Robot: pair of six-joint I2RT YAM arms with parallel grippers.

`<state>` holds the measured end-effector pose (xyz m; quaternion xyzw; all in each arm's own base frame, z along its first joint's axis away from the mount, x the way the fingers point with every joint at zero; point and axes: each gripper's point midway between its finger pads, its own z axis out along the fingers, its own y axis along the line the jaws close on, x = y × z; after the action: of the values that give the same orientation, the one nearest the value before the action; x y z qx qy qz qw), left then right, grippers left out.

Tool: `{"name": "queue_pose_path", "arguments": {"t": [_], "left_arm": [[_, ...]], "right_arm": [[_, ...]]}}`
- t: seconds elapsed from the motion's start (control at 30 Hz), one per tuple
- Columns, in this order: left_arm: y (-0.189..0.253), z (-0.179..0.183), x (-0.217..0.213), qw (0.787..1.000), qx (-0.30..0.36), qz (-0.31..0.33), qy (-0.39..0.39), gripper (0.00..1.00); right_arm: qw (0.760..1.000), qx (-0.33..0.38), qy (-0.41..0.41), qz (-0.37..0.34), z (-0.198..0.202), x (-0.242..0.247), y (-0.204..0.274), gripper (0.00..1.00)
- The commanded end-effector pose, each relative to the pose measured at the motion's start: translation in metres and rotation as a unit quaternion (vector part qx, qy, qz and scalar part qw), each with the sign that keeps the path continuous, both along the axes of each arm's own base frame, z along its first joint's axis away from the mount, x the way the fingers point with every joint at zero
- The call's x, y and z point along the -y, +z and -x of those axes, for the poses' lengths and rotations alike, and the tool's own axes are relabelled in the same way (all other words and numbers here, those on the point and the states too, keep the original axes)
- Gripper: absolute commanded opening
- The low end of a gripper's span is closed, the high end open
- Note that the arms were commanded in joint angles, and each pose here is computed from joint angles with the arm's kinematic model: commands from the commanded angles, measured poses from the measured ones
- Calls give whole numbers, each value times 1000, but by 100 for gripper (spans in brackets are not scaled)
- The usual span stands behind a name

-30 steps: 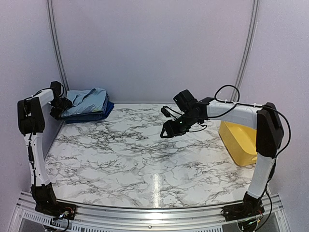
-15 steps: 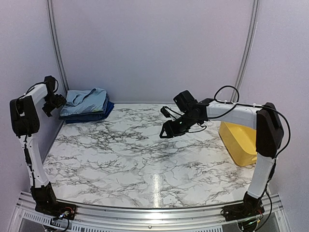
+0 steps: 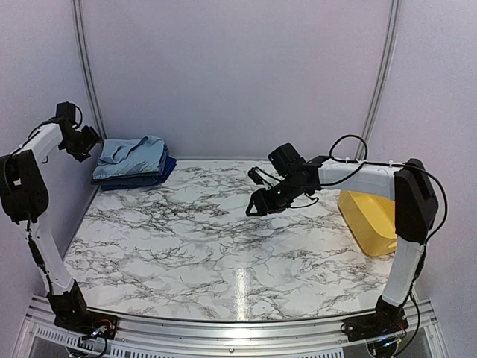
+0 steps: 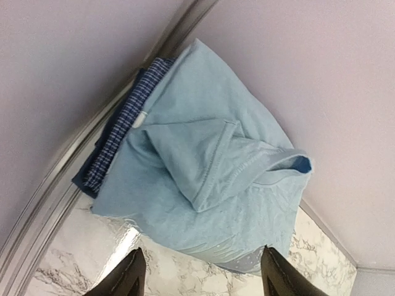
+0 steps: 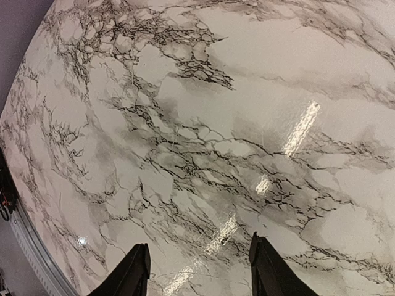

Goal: Fold and stack the mixed laundry pile
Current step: Adjust the square-folded T-shirt at the corner of the board.

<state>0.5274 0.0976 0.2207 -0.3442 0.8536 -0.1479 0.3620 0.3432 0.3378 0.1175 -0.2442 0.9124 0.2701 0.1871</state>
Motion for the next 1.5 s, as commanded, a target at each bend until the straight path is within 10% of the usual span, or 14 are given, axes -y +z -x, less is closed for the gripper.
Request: {"name": "queue_pose_path", "arguments": {"t": [0.0,0.4,1.47], "left_arm": [[-3,-22,28,998,28,54,-29,60],[-47,-27,18,999,-14,37,34,41],[-74,-59,26,999,-10,22,22,35]], "right_arm": [[1000,14,-6,-22,-7,-3,16,51],[1000,8,-11,-16,-6,-1,12,51],[1000,-2,-5,-3,-6,-1,6,51]]}}
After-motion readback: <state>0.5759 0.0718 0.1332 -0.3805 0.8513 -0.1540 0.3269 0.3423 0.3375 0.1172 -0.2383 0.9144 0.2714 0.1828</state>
